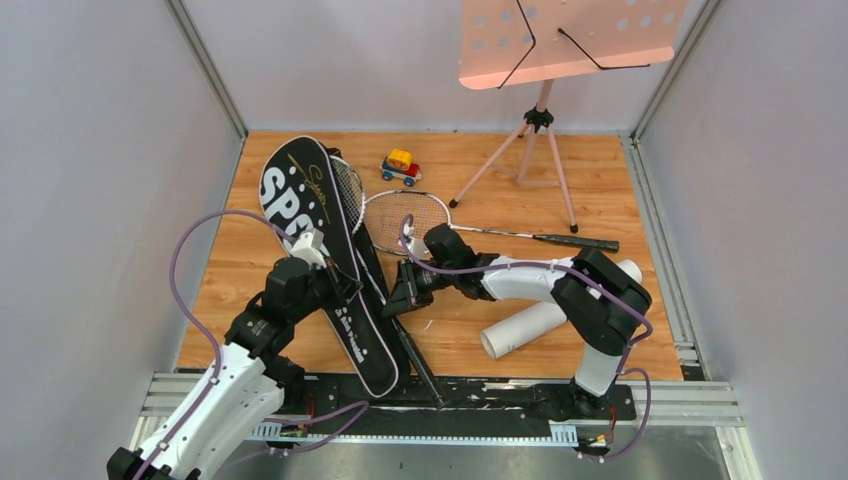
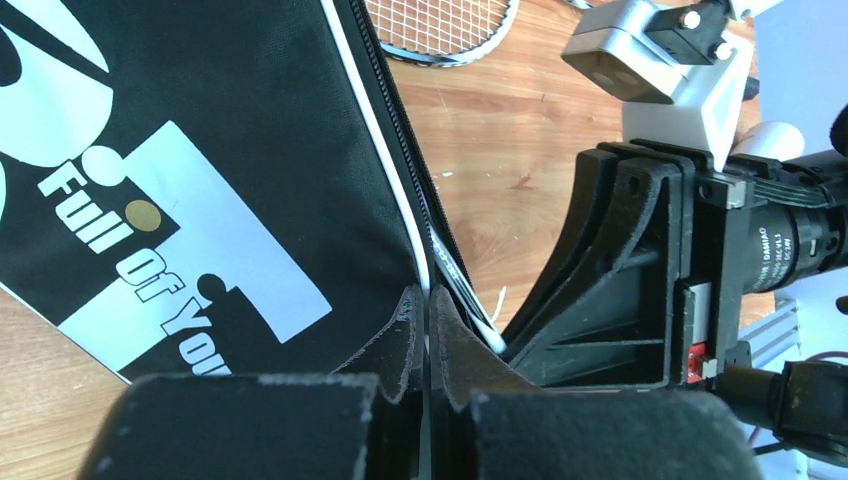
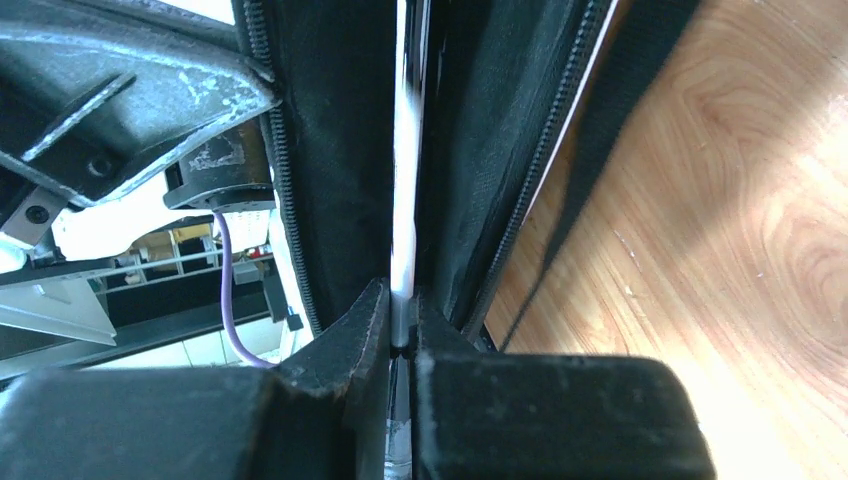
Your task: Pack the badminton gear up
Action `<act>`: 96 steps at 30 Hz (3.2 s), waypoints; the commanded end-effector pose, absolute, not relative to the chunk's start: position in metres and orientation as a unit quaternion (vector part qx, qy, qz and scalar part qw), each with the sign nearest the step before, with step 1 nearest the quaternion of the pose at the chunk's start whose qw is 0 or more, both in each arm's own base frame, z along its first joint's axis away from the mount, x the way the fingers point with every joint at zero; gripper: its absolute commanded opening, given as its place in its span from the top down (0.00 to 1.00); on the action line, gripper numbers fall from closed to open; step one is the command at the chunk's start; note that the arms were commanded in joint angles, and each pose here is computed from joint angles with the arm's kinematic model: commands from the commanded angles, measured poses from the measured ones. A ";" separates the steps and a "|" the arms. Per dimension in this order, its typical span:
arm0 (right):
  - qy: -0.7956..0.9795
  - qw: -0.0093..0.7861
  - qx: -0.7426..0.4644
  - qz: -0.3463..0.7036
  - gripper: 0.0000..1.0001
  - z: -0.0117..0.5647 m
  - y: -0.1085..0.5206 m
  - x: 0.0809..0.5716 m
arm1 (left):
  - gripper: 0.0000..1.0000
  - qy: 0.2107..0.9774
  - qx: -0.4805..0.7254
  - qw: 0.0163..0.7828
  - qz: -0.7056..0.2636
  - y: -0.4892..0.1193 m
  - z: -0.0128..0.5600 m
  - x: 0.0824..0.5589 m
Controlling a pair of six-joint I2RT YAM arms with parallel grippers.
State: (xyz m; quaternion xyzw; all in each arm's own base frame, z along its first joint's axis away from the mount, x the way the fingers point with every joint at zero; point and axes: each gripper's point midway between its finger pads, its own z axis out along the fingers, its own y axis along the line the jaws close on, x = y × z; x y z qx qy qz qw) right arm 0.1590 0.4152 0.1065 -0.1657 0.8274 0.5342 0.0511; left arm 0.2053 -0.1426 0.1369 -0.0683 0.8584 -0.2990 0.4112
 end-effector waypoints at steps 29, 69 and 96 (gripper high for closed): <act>0.797 0.141 -0.160 0.565 1.00 0.129 0.480 0.261 | 1.00 0.807 -0.077 0.379 -0.446 -0.173 0.167 0.172; 0.819 0.212 -0.081 0.527 0.81 0.105 0.511 0.301 | 1.00 0.773 -0.184 0.387 -0.468 -0.164 0.155 0.184; 0.830 0.354 -0.319 0.289 0.54 0.130 0.356 0.270 | 0.74 0.825 -0.244 0.478 -0.174 -0.086 0.128 0.251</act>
